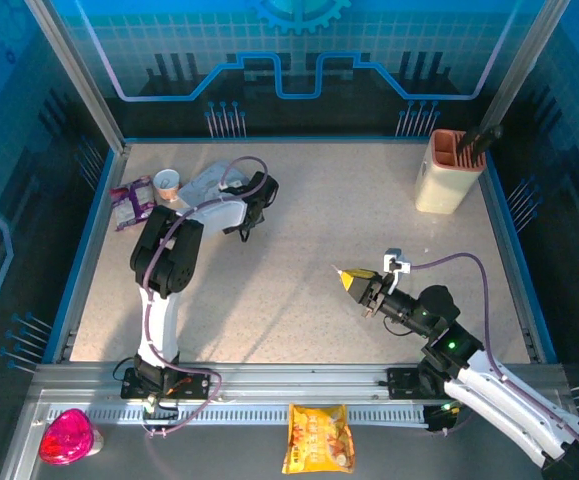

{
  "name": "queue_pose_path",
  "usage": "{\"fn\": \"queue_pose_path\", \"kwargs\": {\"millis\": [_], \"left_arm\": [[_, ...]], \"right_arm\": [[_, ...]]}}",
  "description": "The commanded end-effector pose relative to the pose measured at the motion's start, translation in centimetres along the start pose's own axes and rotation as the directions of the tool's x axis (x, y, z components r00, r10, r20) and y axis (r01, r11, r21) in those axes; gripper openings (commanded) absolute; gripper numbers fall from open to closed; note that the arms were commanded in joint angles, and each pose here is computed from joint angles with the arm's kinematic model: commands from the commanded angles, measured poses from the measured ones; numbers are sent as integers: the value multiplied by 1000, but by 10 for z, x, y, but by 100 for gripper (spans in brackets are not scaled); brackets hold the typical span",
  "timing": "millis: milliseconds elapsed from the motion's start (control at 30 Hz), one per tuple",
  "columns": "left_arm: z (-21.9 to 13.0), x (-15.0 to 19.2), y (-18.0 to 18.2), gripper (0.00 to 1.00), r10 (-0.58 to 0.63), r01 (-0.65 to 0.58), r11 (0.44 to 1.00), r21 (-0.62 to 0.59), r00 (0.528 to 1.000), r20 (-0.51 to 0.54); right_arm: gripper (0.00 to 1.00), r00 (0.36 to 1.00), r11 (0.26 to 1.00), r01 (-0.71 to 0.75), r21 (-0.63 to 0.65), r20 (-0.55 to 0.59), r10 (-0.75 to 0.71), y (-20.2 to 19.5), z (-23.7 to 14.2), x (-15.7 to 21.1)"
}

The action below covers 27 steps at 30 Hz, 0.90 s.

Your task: Unlock a padlock with a key

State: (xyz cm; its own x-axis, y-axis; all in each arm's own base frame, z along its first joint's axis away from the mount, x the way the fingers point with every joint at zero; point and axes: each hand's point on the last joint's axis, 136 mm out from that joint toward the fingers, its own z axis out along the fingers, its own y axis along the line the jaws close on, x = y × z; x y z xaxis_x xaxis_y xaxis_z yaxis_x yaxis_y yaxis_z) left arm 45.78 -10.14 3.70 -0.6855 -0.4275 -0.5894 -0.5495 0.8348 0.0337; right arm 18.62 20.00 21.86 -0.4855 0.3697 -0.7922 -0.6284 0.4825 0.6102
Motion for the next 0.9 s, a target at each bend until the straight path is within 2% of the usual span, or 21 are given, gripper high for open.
{"fn": "queue_pose_path", "kwargs": {"millis": [0, 300, 467, 867], "left_arm": [[2, -14, -4, 61, -35, 35, 999, -9, 999, 40], [11, -9, -1, 60, -85, 85, 996, -25, 996, -8], [17, -5, 3, 56, -121, 120, 992, -24, 992, -40], [20, -4, 0, 38, -132, 131, 991, -7, 990, -54]], "right_arm": [[0, 1000, 1000, 19, -22, 25, -19, 3, -3, -4], [0, 998, 999, 27, -19, 48, -26, 3, -12, -9], [0, 999, 1000, 17, 4, 33, -17, -1, -15, -5], [0, 999, 1000, 5, 1, 35, -5, 0, -16, -6]]}}
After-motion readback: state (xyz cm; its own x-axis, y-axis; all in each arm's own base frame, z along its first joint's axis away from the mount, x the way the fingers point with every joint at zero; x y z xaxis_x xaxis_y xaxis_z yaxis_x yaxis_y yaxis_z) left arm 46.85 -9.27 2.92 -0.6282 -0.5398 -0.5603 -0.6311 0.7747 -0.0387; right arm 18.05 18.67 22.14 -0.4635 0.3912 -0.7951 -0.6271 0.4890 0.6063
